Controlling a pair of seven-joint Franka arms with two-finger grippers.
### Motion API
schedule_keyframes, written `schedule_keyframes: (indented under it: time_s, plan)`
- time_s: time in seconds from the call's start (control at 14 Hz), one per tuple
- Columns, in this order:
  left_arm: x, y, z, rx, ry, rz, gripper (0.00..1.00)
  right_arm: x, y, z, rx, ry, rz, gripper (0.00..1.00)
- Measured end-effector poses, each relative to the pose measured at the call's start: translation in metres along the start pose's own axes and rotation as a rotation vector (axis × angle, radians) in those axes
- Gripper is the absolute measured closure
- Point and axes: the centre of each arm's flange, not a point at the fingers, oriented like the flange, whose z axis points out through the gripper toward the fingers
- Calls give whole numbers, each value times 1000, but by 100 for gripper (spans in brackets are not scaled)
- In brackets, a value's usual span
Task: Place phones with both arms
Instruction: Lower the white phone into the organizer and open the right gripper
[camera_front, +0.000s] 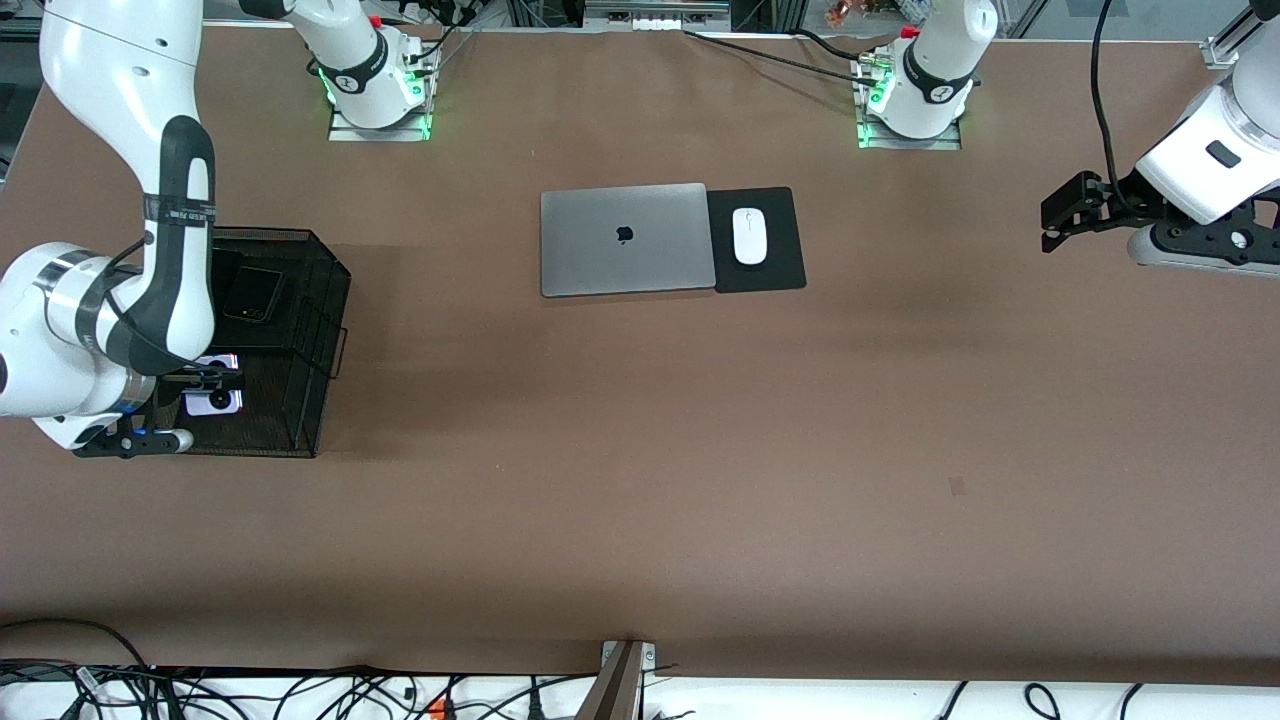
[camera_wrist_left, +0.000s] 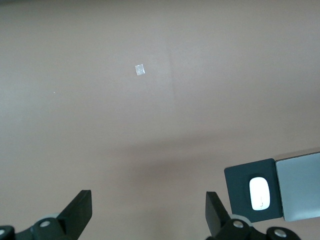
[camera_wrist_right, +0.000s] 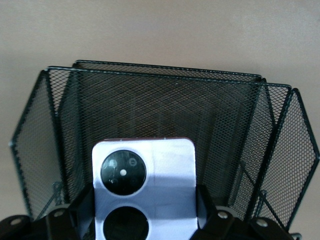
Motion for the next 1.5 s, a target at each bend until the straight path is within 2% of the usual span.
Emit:
schedule_keyframes:
  time_s: [0.36,1.07,1.15,1.29,1.5]
  plan:
    - [0,0,0,0,-1,0,0,-2,9,27,23,9,39,16]
    - [0,0,0,0,-1,1,0,0,9,34,16,8,40,16]
    - [0,0,0,0,-2,1,0,0,9,34,16,9,40,15]
    - [0,0,0,0,-2,1,0,0,9,34,15,10,40,2]
    - [0,0,0,0,-2,1,0,1,9,33,15,12,40,0]
